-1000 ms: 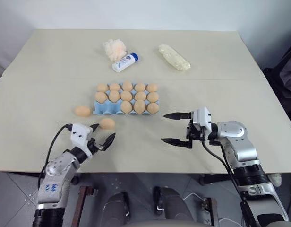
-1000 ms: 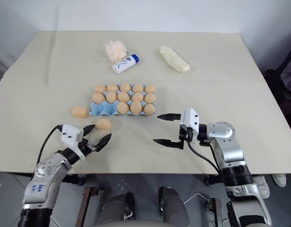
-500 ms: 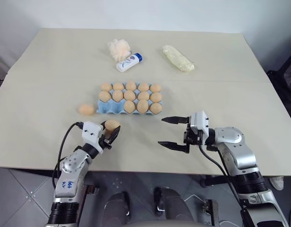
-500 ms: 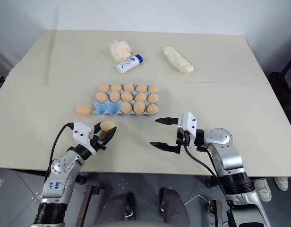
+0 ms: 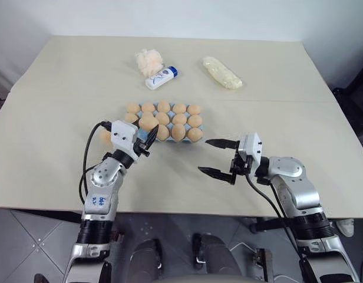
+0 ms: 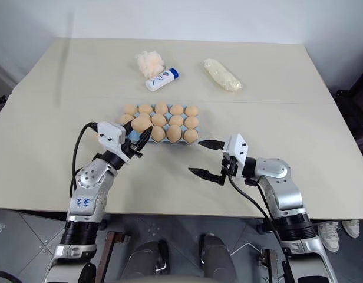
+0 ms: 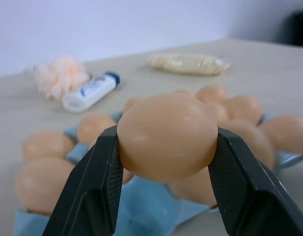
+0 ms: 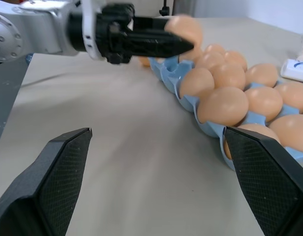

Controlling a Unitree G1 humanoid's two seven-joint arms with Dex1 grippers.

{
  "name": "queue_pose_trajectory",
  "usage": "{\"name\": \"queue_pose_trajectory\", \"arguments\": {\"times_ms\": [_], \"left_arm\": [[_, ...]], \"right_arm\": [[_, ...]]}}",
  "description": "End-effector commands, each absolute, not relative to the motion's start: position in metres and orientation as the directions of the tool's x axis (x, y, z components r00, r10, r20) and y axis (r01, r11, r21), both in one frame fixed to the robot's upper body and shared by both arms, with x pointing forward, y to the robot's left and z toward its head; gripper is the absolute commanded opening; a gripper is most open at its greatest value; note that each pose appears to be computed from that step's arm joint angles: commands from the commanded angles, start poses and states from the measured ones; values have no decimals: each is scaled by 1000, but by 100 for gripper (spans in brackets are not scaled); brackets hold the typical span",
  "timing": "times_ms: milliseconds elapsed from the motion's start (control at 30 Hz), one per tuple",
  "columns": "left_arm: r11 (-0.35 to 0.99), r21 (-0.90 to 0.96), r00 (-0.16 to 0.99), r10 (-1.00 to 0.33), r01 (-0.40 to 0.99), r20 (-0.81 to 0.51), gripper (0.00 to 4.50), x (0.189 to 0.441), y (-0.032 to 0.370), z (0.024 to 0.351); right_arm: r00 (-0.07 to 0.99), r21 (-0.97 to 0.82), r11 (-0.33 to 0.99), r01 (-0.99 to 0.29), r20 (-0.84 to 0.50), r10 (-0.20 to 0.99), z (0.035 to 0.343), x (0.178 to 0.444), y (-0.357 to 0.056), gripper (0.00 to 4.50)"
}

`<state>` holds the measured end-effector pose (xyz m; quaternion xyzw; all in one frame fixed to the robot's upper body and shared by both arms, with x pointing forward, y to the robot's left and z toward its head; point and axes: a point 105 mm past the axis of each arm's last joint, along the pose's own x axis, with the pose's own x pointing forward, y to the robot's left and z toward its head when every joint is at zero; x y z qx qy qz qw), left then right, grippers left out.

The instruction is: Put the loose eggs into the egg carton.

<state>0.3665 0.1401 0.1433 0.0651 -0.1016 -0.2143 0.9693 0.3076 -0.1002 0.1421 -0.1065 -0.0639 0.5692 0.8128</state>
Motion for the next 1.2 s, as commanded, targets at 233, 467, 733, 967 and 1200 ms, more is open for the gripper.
{"name": "queue_pose_trajectory", "arguments": {"times_ms": [233,467,733,967,1200], "left_arm": [[860,215,801,-510,464,314,446,346,142,183],[879,262,855,-459,397,242,446,306,200,179],[949,216,966,-248,228,74,446,261,277,128],[983,161,996,-87,83,14,446,253,312,106],[982,110,983,-164,154,87,446,302,295,133]], "right_arm": [[381,-277,374,-885,31,924,150,304,-102,450],[381,-266,375,-888,32,924,148,306,-104,450],[325,-257,322,-911,32,945,146,306,-93,450],[292,-260,288,-922,25,956,146,305,-87,450],[291,-264,287,-921,22,956,146,307,-86,450]]}}
